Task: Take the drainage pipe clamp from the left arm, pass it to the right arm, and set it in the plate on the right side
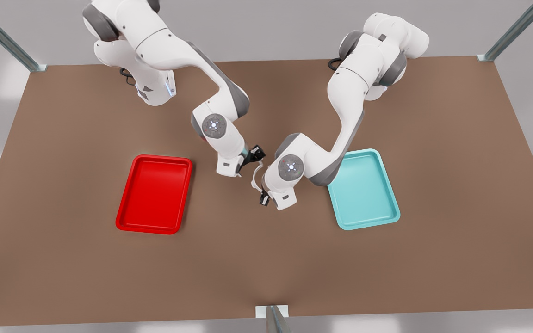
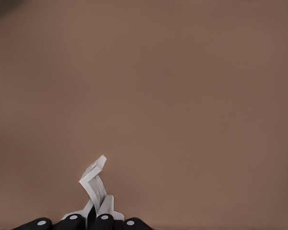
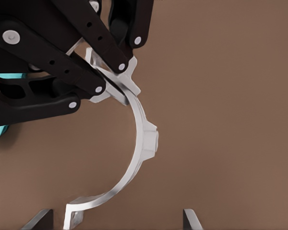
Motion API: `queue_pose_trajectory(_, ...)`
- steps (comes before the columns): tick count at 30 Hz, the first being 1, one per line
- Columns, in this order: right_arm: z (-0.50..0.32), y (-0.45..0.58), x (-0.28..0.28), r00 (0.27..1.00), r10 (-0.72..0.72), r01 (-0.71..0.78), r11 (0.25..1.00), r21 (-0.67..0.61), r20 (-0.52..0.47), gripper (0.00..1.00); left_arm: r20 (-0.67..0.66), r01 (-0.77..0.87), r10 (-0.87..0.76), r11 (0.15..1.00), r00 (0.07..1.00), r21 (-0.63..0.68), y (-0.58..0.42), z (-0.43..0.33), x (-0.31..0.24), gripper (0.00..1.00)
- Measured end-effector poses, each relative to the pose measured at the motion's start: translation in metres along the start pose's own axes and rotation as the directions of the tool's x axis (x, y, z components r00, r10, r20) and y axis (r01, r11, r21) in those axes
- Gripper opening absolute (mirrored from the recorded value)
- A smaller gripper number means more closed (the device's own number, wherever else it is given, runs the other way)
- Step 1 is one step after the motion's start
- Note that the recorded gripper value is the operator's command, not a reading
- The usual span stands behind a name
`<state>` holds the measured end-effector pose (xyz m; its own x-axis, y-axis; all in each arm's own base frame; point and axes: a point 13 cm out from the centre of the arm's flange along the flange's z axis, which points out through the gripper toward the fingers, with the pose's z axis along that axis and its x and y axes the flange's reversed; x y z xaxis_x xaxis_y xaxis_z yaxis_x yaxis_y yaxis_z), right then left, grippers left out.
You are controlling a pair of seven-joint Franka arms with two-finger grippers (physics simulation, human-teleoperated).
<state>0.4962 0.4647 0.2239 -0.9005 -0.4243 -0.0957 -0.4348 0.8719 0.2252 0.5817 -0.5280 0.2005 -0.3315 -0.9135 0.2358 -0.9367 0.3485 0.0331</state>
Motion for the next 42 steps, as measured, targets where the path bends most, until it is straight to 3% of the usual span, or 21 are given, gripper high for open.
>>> queue_pose_trajectory(21,0.062,0.005,0.004,0.997,0.076,-0.076,0.997,-0.009,0.005,1.00,-0.006,0.072,-0.072,0.997,0.997,0.005,0.000,0.000,0.006,0.21)
queue_pose_trajectory(22,0.065,0.005,0.004,0.997,0.076,-0.076,0.997,-0.008,0.006,0.90,-0.006,0.074,-0.074,0.997,0.997,0.005,0.000,0.000,0.006,0.21)
queue_pose_trajectory(24,0.067,0.007,0.004,0.997,0.076,-0.076,0.997,-0.011,0.010,0.53,-0.007,0.079,-0.079,0.997,0.997,0.005,0.000,-0.001,0.006,0.21)
queue_pose_trajectory(25,0.067,0.008,0.003,0.997,0.076,-0.076,0.997,-0.013,0.014,0.41,-0.007,0.082,-0.081,0.997,0.997,0.005,0.000,-0.001,0.006,0.21)
queue_pose_trajectory(26,0.066,0.008,0.002,0.997,0.075,-0.075,0.997,-0.016,0.017,0.34,-0.007,0.084,-0.084,0.996,0.996,0.005,0.000,-0.001,0.006,0.21)
queue_pose_trajectory(27,0.065,0.009,0.000,0.997,0.074,-0.073,0.997,-0.021,0.021,0.21,-0.007,0.086,-0.086,0.996,0.996,0.006,0.000,-0.001,0.006,0.95)
queue_pose_trajectory(28,0.065,0.010,-0.002,0.997,0.071,-0.070,0.997,-0.030,0.025,0.21,-0.007,0.087,-0.087,0.996,0.996,0.006,0.000,-0.001,0.006,1.00)
queue_pose_trajectory(42,0.082,0.005,-0.030,0.997,0.068,-0.067,0.998,-0.022,0.039,0.21,0.001,0.122,-0.122,0.992,0.993,-0.008,-0.001,-0.007,-0.010,1.00)
